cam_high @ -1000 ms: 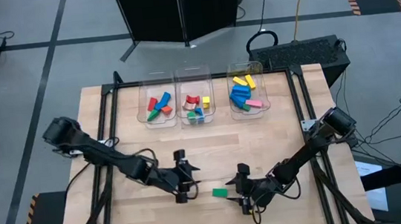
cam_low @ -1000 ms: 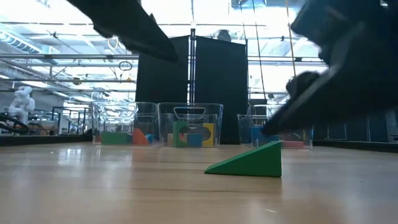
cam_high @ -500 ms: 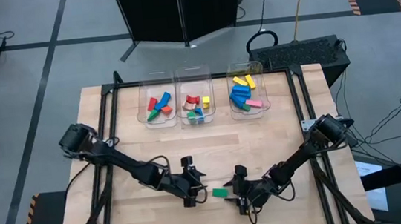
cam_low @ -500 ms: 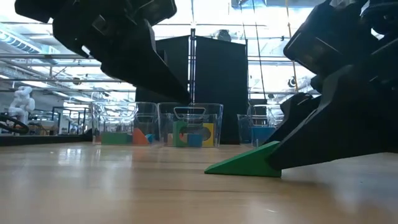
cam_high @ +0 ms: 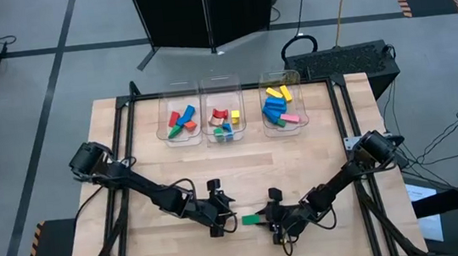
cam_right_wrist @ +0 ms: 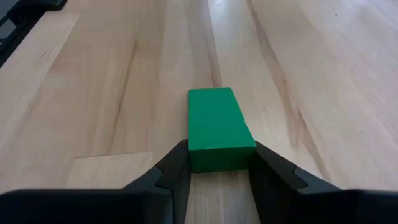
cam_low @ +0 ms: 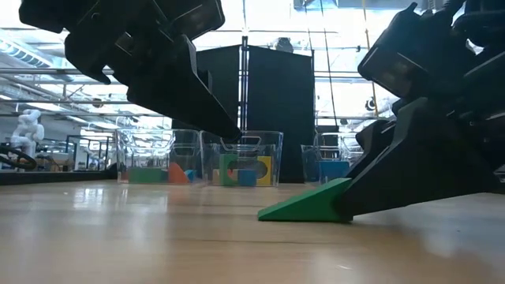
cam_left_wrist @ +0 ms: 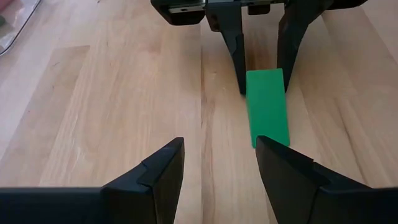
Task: Sort blocks by size
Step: Put the green triangular block into the left transparent bin
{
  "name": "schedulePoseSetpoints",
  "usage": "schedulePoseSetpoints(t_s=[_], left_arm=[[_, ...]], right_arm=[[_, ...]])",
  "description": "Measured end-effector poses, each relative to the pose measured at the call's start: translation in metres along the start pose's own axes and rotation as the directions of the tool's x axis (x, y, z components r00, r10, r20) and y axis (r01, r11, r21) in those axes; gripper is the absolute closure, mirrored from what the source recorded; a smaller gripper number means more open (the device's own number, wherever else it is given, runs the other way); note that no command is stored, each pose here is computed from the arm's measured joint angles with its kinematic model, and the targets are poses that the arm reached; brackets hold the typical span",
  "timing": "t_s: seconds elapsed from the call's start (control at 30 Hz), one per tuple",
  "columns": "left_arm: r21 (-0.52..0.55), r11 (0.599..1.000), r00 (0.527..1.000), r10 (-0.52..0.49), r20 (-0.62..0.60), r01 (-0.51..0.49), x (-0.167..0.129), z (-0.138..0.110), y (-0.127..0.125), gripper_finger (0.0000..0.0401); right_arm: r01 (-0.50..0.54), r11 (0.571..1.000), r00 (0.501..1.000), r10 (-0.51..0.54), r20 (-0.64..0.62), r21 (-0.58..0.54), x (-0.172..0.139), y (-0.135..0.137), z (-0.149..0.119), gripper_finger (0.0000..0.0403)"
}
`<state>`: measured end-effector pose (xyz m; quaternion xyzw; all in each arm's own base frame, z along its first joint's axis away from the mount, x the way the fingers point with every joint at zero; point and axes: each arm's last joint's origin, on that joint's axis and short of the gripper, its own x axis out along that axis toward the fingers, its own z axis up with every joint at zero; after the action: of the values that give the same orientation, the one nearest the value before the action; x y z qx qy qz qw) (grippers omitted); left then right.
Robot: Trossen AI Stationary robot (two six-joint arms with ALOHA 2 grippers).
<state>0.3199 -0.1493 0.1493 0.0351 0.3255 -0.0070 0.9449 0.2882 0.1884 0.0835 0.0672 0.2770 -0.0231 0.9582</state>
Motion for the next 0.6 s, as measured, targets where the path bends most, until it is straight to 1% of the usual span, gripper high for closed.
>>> schedulePoseSetpoints(t_s=[0.1, 0.23, 0.33, 0.4, 0.5, 0.6], left_arm=[[0.009, 1.000, 1.000, 0.000, -0.001, 0.000, 0.000, 0.000, 0.000, 0.0201], [0.079, 0.997, 1.000, -0.009, -0.003, 0.009, 0.000, 0.000, -0.001, 0.0201], [0.086, 0.996, 1.000, -0.011, -0.002, 0.012, -0.001, -0.001, -0.002, 0.0201], [0.087, 0.996, 1.000, -0.013, -0.002, 0.013, -0.001, -0.001, -0.002, 0.0201], [0.118, 0.992, 0.999, -0.043, -0.010, 0.044, -0.001, -0.001, -0.003, 0.0201], [0.177, 0.980, 0.996, -0.083, -0.019, 0.085, -0.001, -0.001, -0.005, 0.0201]], right_arm=[[0.002, 1.000, 1.000, -0.002, 0.002, 0.005, 0.000, 0.000, 0.000, 0.0280], [0.010, 1.000, 0.999, -0.011, 0.031, 0.018, 0.000, 0.001, 0.002, 0.0273], [0.036, 0.999, 0.998, -0.037, 0.058, 0.029, 0.000, 0.000, 0.004, 0.0272], [0.033, 0.999, 0.997, -0.036, 0.074, 0.040, 0.000, 0.000, 0.006, 0.0272], [0.028, 0.998, 0.996, -0.033, 0.089, 0.052, 0.001, 0.000, 0.008, 0.0272], [0.035, 0.997, 0.992, -0.043, 0.116, 0.070, 0.001, -0.001, 0.011, 0.0271]])
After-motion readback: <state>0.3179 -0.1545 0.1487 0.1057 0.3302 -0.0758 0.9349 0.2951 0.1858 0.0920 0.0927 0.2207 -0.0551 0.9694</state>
